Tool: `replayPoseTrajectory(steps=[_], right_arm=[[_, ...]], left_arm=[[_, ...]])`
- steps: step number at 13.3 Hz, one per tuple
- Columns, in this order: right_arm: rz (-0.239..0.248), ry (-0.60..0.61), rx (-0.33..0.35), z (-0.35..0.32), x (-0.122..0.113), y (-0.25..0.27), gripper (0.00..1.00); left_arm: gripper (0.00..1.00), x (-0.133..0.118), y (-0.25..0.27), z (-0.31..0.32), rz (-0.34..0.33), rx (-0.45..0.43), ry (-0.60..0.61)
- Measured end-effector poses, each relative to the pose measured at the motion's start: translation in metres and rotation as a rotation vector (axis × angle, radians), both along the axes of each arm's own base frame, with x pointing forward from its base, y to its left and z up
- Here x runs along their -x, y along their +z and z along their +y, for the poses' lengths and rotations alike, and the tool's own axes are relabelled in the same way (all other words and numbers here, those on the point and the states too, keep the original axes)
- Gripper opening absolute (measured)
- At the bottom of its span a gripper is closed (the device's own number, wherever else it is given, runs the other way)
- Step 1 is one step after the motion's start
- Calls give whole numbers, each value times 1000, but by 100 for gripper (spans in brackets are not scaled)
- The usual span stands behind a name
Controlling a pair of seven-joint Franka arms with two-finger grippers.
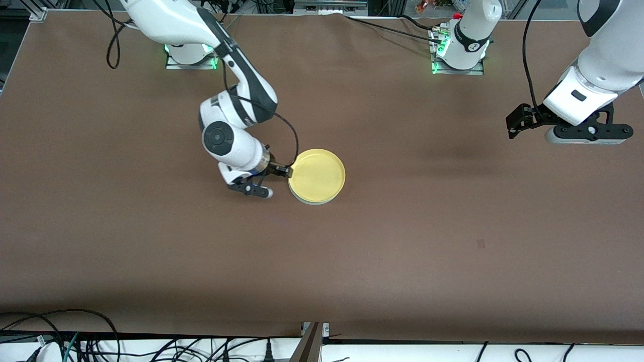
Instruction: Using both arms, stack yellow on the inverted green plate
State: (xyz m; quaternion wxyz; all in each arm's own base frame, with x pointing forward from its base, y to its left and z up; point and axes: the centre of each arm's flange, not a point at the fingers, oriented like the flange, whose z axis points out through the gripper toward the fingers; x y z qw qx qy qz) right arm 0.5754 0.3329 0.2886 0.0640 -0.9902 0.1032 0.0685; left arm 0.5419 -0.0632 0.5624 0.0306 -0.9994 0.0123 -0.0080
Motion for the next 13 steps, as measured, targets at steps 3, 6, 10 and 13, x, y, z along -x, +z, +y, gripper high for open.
replayPoseTrajectory(steps=[3, 6, 10, 13], right_arm=[[22, 108, 61, -68, -41, 77, 100], [32, 171, 84, -131, -66, 129, 100], [62, 234, 106, -191, -75, 176, 100], [48, 213, 155, -240, -64, 232, 100]], left_arm=[[100, 0, 0, 0, 2, 0, 0], [100, 0, 0, -1, 2, 0, -2], [100, 1, 0, -2, 3, -1, -3], [100, 1, 0, -3, 3, -1, -4]])
